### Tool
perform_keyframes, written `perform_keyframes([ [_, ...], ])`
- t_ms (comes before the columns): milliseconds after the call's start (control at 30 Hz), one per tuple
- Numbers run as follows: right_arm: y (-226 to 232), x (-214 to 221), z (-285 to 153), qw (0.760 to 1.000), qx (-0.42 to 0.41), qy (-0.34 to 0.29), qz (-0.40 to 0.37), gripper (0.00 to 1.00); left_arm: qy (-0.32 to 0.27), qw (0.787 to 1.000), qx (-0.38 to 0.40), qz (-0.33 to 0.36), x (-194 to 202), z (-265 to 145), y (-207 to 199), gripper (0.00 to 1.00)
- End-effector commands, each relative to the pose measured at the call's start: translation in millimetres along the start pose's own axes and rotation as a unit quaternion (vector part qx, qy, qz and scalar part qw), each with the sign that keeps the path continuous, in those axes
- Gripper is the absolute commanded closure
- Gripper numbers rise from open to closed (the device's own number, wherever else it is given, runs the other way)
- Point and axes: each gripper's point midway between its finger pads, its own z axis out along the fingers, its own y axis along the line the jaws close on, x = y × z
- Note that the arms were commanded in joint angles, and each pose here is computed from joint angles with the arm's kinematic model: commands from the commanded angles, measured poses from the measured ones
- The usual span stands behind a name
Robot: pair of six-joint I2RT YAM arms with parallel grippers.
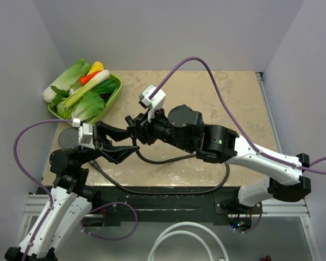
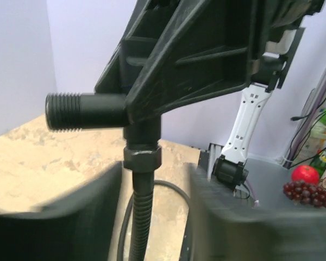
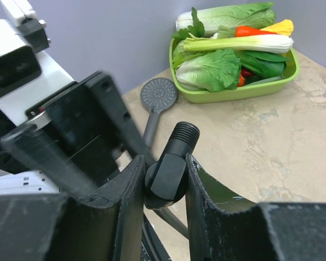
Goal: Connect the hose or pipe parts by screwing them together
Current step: Install the adaptor on the pipeline.
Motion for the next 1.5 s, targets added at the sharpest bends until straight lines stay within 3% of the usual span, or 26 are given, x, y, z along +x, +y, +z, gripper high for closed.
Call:
perform_keyframes([
  [0,8.0,-24.4,-10.2,0.998,-0.030,-0.041,0.022,1.00,-0.039,0.998,0.037,0.044,-32.3,2.5,-21.8,0.27],
  [33,9.1,-22.3,-9.5,0.999,-0.032,-0.039,0.021,1.00,-0.037,0.998,0.042,0.042,-31.4,2.5,-23.1,0.13],
  [67,8.3,-23.5,-10.4,0.998,-0.032,-0.040,0.021,1.00,-0.035,0.998,0.047,0.038,-30.1,2.4,-24.5,0.10],
  [267,13.3,-30.6,-16.2,0.997,-0.049,-0.050,0.018,1.00,-0.023,0.998,0.051,0.034,-22.1,1.3,-23.8,0.07],
  [500,18.5,-48.8,-30.6,0.993,-0.075,-0.085,0.014,1.00,-0.014,0.998,0.048,0.027,-12.8,0.7,-19.3,0.11],
  [600,21.3,-52.5,-33.1,0.992,-0.086,-0.090,0.007,1.00,-0.006,0.999,0.045,0.023,-7.6,1.0,-15.9,0.21],
  [633,23.0,-51.3,-32.8,0.992,-0.089,-0.088,0.007,1.00,-0.005,0.999,0.044,0.023,-6.6,0.9,-15.0,0.32],
  [733,26.5,-50.1,-32.2,0.991,-0.099,-0.086,0.003,1.00,-0.008,0.999,0.041,0.023,-7.3,1.1,-14.0,0.46],
  [967,29.1,-44.7,-29.7,0.991,-0.106,-0.080,0.002,1.00,-0.020,0.998,0.053,0.017,-15.1,1.7,-20.8,0.45],
  [1167,30.4,-40.7,-28.7,0.991,-0.110,-0.072,-0.001,1.00,-0.027,0.998,0.055,0.017,-21.0,2.0,-24.0,0.37],
  [1467,30.8,-34.2,-22.5,0.992,-0.107,-0.058,-0.013,1.00,-0.027,0.998,0.059,0.017,-24.9,2.0,-27.8,0.38],
])
